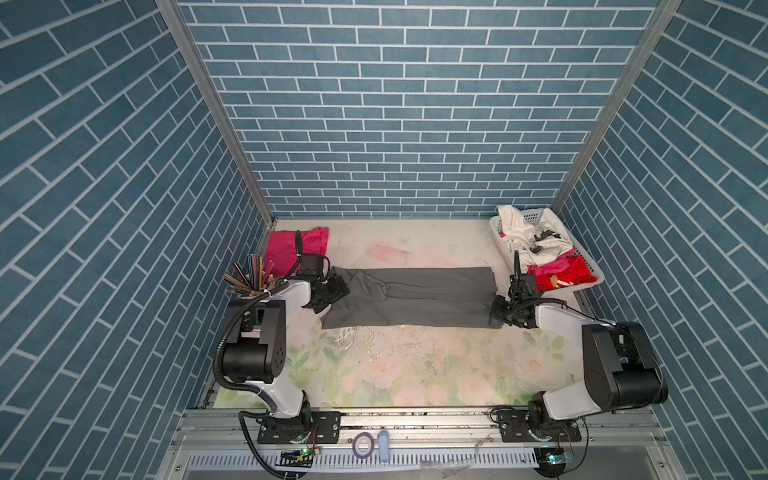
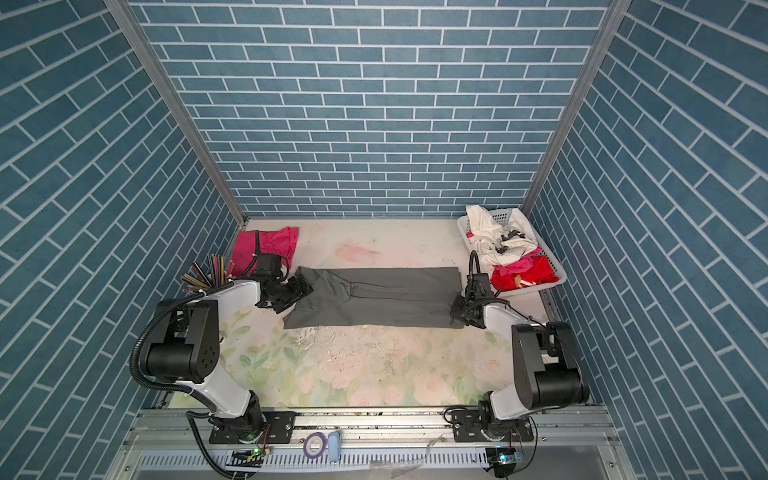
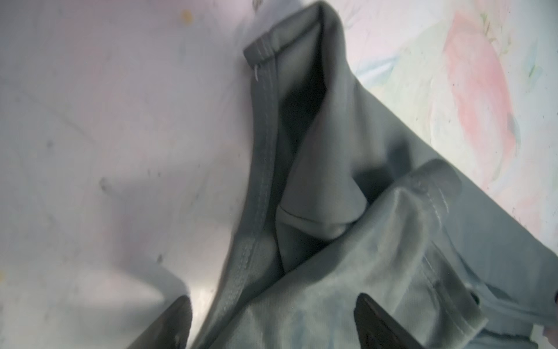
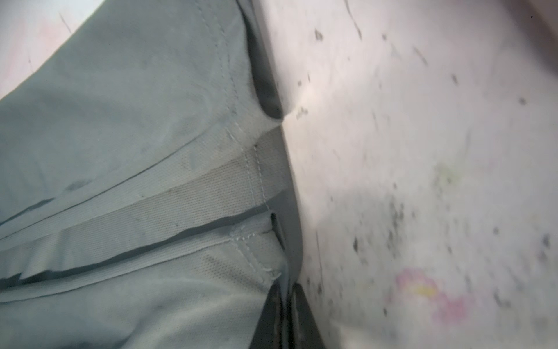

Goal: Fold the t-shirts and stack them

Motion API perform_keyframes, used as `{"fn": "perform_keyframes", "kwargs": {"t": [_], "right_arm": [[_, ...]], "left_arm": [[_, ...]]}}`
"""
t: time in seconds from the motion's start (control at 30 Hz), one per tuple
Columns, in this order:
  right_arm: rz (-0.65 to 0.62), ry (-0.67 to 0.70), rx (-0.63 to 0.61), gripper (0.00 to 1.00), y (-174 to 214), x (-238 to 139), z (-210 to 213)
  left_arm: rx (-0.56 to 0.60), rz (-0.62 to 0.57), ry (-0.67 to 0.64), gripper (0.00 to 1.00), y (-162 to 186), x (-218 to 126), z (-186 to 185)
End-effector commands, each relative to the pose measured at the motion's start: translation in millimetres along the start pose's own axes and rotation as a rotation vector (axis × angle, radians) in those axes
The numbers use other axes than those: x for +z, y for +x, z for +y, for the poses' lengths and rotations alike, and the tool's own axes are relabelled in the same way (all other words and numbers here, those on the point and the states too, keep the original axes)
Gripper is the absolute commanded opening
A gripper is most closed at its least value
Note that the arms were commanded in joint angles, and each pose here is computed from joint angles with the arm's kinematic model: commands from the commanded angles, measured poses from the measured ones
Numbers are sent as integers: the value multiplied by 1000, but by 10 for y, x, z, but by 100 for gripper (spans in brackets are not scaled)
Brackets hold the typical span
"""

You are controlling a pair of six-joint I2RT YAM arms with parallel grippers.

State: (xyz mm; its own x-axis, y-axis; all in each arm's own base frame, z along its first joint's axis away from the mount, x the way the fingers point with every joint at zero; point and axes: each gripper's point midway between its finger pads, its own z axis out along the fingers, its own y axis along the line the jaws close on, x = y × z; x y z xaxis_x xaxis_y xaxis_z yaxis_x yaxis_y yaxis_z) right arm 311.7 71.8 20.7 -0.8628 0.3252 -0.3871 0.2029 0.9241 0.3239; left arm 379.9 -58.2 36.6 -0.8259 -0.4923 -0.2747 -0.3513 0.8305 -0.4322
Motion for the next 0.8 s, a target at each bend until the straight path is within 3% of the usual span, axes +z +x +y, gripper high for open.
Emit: {"fn": "perform_keyframes", "kwargs": {"t": [0.0,0.23,0.47,0.77], "right_arm": [[89,34,42,10,369,-31,-115],[130,38,22,9,729,-69,-74],[126,44,25,9,856,-159,-97],[124,69,15,11,816,-193,-114]], "left_arm": [[4,9,-48,86,-31,107,69],[44,-10,-90,85,-143,308,-45],[77,-28,-140,73,-270,473,-93],[102,-20,-112,17,-320,670,-240]]}}
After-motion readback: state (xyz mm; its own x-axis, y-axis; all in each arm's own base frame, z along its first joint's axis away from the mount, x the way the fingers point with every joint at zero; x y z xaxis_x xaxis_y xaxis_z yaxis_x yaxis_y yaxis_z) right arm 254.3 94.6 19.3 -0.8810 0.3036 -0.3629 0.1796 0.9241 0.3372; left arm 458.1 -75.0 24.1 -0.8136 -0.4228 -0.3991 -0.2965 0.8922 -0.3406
